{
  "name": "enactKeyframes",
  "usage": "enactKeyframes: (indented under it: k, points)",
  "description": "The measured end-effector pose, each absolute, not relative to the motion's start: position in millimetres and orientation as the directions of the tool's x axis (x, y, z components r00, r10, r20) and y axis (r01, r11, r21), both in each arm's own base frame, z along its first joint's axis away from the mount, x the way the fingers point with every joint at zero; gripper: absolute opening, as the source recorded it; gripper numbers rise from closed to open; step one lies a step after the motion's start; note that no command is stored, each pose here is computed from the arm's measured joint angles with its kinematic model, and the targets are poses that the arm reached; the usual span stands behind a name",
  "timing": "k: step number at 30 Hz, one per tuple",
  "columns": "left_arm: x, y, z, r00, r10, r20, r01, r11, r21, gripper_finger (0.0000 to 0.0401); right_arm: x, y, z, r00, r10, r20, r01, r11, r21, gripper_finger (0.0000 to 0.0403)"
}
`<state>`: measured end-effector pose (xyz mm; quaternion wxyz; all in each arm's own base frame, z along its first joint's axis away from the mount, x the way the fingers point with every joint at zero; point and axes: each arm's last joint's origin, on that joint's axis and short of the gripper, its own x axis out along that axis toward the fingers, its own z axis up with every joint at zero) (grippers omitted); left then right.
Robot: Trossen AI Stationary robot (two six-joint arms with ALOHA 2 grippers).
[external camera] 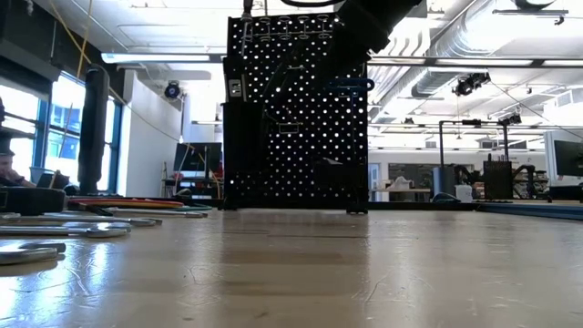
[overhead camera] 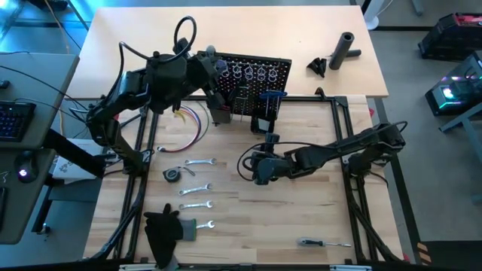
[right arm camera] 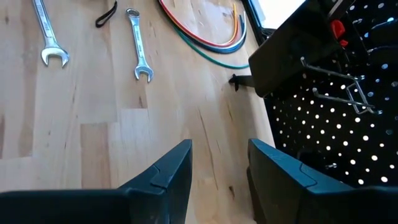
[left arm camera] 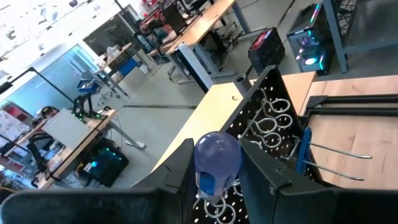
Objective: Hang tools onto peg board
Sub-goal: Hang the transparent blue screwdriver on the black pegboard
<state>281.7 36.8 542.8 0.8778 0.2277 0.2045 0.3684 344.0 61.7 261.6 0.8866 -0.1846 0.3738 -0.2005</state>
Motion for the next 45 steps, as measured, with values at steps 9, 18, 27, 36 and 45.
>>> enactKeyframes:
  k: [9,18,27,36,45]
  points:
    - [282.0,34.1,541.6,0.657,0.726,-0.203,-0.541,0.642,0.544,0.0086,343.9,61.7,261.5,0.64,-0.494,-0.589,0.217,0.851,-0.478,0.0152]
    - [279.7,46.4,539.5,0.625,0.749,-0.221,-0.573,0.632,0.522,0.0086,344.2,61.8,261.7,0.642,-0.493,-0.588,0.218,0.852,-0.476,0.0152]
    - [277.9,62.5,539.2,0.633,0.737,-0.236,-0.594,0.658,0.462,0.0086,344.4,61.8,261.9,0.644,-0.493,-0.586,0.22,0.852,-0.475,0.0152]
    - [275.8,73.8,538.5,0.637,0.73,-0.248,-0.607,0.673,0.422,0.0086,344.4,61.8,261.9,0.644,-0.492,-0.586,0.22,0.852,-0.475,0.0152]
    - [272.3,83.7,535.1,0.62,0.732,-0.283,-0.615,0.677,0.404,0.0086,344.5,61.7,261.8,0.644,-0.493,-0.585,0.212,0.85,-0.483,0.0152]
